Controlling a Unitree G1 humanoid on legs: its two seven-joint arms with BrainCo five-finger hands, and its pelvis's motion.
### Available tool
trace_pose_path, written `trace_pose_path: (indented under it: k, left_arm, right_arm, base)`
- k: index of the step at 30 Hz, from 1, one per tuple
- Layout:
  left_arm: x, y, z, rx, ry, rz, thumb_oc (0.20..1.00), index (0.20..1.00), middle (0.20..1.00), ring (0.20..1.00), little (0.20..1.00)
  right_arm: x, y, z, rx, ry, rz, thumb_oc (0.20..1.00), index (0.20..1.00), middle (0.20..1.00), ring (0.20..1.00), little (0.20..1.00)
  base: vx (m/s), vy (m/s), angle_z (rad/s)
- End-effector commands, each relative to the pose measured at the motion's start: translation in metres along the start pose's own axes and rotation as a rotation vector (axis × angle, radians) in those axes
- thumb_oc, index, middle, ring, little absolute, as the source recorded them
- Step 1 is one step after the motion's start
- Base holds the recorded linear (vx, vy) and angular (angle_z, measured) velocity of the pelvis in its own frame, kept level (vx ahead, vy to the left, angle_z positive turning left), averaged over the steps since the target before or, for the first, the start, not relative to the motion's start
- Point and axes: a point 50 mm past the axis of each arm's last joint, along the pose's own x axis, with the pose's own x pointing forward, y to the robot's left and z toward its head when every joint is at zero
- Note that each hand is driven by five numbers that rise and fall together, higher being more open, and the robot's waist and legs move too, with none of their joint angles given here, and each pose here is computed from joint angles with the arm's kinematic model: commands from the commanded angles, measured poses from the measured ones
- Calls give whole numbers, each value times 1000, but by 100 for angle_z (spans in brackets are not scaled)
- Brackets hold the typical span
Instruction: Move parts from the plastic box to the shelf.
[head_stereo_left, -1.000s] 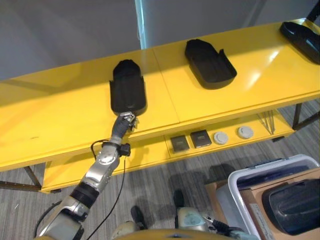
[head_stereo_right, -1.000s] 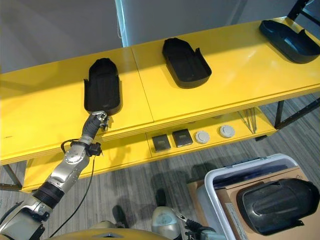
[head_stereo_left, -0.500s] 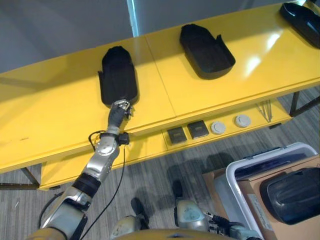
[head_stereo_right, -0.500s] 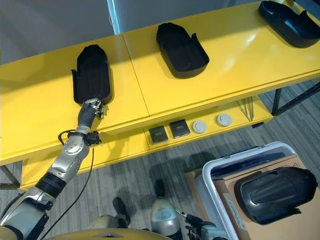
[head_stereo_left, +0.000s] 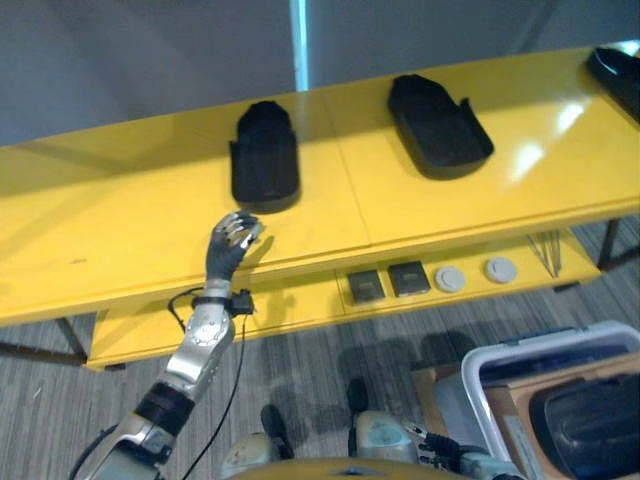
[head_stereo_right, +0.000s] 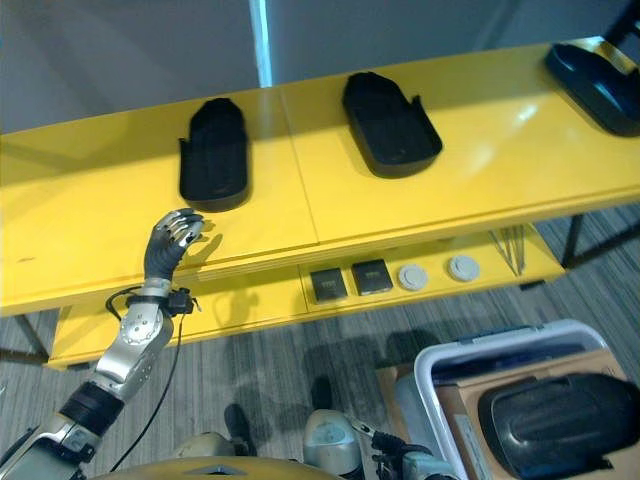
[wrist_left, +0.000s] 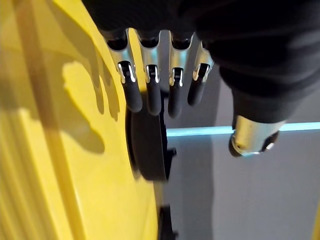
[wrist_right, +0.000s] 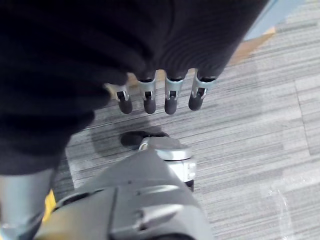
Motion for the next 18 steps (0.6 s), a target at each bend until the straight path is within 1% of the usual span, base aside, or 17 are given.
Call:
trace_pose_path:
  k: [1,2,5,7,8,10,11,13,14,15,16,18]
  left_arm:
    - [-2,-1,17,188,-213,10,1000,1000,1000,1000,1000]
    - [-12,4,4,273,-180,33,1000,1000,1000,1000,1000]
    - [-34,24,-29,413,-35,88,1000,1000,1000,1000,1000]
    - [-35,25,-30,422,-31,92,1000,1000,1000,1000,1000]
    - [-66,51,-72,534,210,169,1000,1000,1000,1000,1000]
    - [-88,64,-94,588,339,215,1000,1000,1000,1000,1000]
    - [-112,75,-112,624,469,264,1000,1000,1000,1000,1000]
    - [-124,81,-120,637,541,301,1000,1000,1000,1000,1000]
    - [-145,91,-131,632,647,380,1000,1000,1000,1000,1000]
    - [-152,94,-133,626,681,412,1000,1000,1000,1000,1000]
    - [-169,101,-139,609,755,483,1000,1000,1000,1000,1000]
    - [-189,109,-144,526,865,613,1000,1000,1000,1000,1000]
  right_arm:
    - [3,10,-19,41,64,16,1000,1000,1000,1000,1000]
    - [4,13,-16,62,53,14,1000,1000,1000,1000,1000]
    - [5,15,-7,101,28,21,1000,1000,1000,1000,1000]
    - [5,15,-6,103,27,21,1000,1000,1000,1000,1000]
    - [6,19,-4,96,34,35,1000,1000,1000,1000,1000]
    - [7,22,-4,104,40,40,1000,1000,1000,1000,1000]
    - [8,23,-4,125,46,42,1000,1000,1000,1000,1000]
    - [8,24,-4,135,48,40,1000,1000,1000,1000,1000]
    - [8,23,-4,139,51,32,1000,1000,1000,1000,1000]
    - [8,23,-4,139,55,28,1000,1000,1000,1000,1000]
    - [8,22,-6,128,69,23,1000,1000,1000,1000,1000]
    - [8,21,-7,90,84,13,1000,1000,1000,1000,1000]
  base:
    - [-61,-48,33]
    - [-46,-34,33]
    - [-32,-24,26]
    - [-35,-20,21]
    - [-58,-35,15]
    - [-42,-36,6]
    - [1,-21,12]
    - [17,-1,14]
    - [31,17,9]
    - [54,60,5]
    - [47,85,2]
    - [39,107,-25]
